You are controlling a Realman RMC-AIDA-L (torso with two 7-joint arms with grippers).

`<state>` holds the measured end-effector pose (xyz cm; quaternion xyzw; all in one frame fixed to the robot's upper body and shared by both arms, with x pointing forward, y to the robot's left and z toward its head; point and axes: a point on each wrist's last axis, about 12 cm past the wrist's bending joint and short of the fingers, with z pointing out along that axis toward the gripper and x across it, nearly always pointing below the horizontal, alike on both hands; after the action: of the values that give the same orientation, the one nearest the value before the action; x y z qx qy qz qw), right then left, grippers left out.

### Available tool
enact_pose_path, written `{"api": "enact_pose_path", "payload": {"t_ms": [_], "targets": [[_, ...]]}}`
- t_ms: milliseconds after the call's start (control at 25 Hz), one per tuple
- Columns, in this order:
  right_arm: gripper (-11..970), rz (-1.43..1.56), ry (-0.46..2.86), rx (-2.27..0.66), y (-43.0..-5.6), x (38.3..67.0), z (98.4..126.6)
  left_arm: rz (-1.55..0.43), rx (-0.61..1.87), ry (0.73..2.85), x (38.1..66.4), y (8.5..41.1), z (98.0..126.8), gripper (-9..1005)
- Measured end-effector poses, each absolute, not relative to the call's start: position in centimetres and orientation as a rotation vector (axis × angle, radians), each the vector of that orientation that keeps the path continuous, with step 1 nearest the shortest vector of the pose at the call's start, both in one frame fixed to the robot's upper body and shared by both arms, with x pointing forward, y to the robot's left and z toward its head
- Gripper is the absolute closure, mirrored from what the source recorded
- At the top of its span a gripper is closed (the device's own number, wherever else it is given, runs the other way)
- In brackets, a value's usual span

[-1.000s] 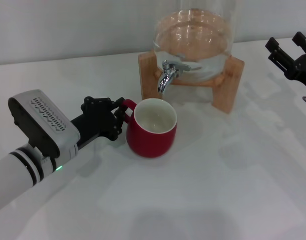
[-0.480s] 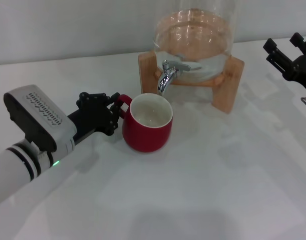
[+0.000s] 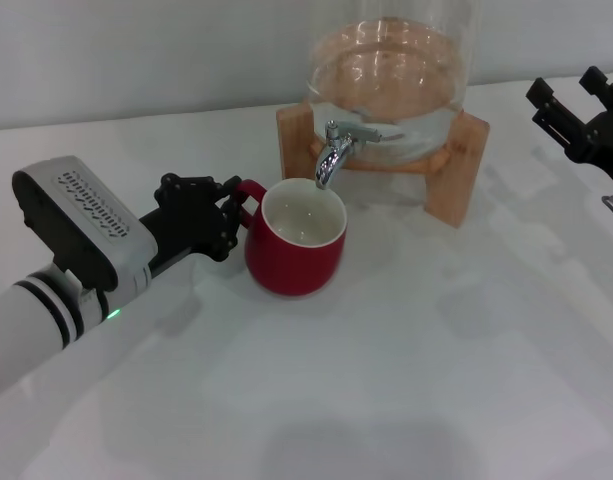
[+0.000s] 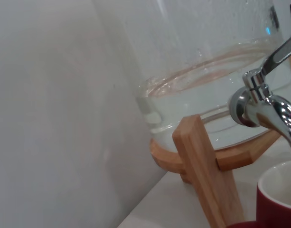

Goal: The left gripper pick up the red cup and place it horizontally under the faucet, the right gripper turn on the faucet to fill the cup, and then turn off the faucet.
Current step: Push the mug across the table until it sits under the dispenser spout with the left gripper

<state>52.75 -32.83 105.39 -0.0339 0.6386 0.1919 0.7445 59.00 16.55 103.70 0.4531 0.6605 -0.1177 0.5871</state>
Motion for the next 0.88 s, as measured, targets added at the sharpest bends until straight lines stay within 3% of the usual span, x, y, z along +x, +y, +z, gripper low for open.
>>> {"api": "enact_pose_path", "payload": {"t_ms": [880], "targets": [[98,0.440,1.409,-0.088,-32.52,52.66,105.24,-0.273,1.085,1.519,59.22,15.96,103.96,908]]}}
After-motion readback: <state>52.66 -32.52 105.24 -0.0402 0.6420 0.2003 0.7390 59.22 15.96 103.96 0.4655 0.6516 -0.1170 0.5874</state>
